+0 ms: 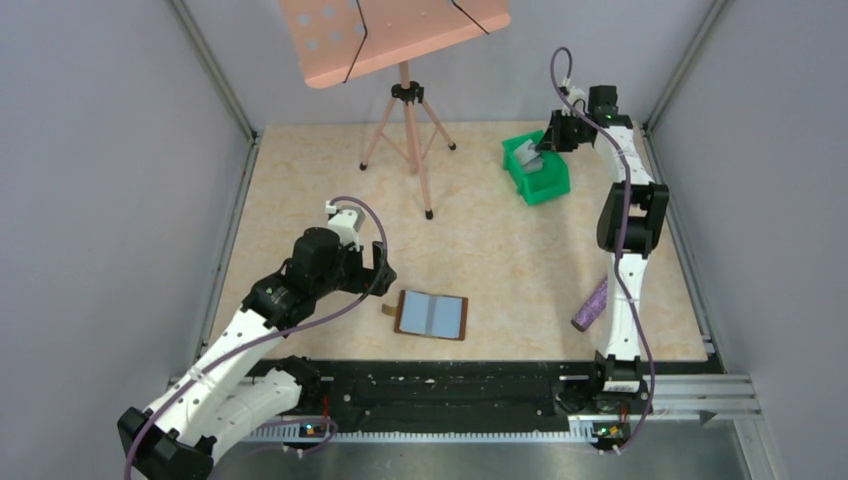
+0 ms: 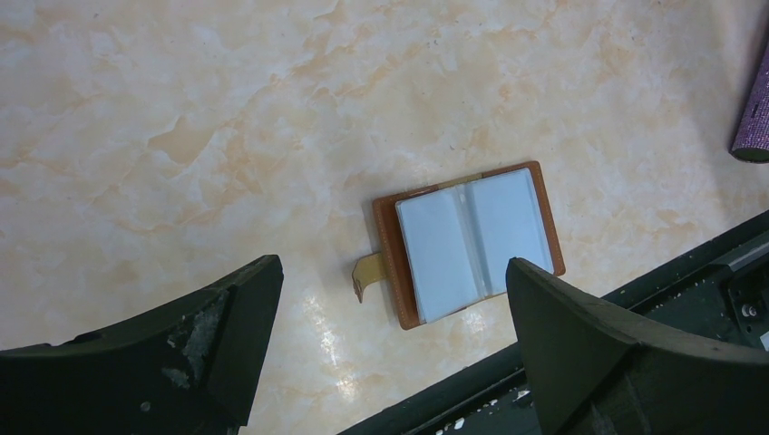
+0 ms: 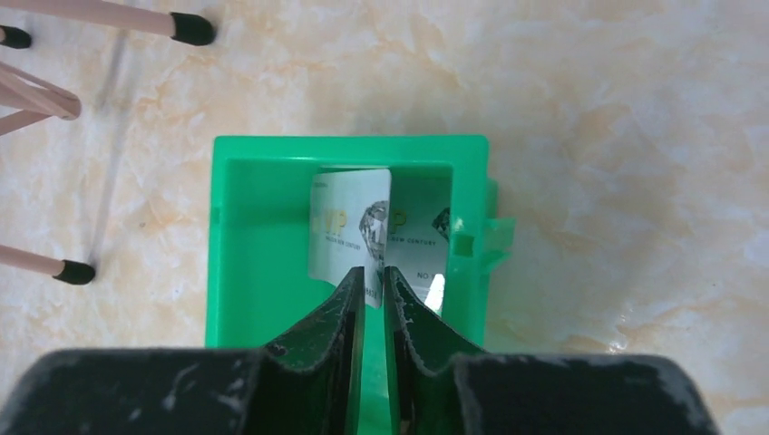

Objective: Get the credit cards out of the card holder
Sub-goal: Place the credit card in the storage box, then reset both arms

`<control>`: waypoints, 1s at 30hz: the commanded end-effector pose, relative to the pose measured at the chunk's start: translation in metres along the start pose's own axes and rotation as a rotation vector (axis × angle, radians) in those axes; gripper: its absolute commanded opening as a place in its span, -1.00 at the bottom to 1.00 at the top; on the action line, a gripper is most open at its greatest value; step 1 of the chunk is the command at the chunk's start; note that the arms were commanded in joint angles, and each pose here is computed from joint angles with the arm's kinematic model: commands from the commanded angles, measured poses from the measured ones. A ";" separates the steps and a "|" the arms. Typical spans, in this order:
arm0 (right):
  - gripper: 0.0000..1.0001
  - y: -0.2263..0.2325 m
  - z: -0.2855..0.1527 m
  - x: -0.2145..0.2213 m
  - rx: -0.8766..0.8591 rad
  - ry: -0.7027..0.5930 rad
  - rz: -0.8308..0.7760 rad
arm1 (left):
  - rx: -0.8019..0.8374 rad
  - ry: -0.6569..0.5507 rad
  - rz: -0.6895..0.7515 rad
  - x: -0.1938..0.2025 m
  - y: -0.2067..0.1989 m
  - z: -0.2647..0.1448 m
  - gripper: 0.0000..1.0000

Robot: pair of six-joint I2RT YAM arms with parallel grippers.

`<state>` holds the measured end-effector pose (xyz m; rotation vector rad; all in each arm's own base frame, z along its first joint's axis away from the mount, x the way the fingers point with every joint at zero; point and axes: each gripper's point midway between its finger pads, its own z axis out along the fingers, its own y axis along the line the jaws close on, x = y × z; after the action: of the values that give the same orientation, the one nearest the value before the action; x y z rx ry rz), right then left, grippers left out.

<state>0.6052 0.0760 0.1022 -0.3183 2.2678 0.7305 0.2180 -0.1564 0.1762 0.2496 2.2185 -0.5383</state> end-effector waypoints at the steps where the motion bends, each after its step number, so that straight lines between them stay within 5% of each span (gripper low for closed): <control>1: -0.71 0.000 -0.005 -0.026 0.078 -0.080 -0.018 | 0.012 -0.047 0.002 -0.018 -0.006 -0.006 0.98; 19: -0.24 0.024 -0.055 -0.081 0.174 -0.217 -0.008 | 0.044 -0.062 -0.008 -0.020 -0.012 -0.011 0.98; 30: -0.10 0.080 -0.107 -0.066 0.178 -0.202 0.144 | 0.038 -0.118 -0.098 -0.039 -0.017 -0.014 0.98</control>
<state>0.5969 0.0655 0.1875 -0.0862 2.1933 0.5630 0.2157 -0.1585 0.1837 0.2073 2.2034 -0.5784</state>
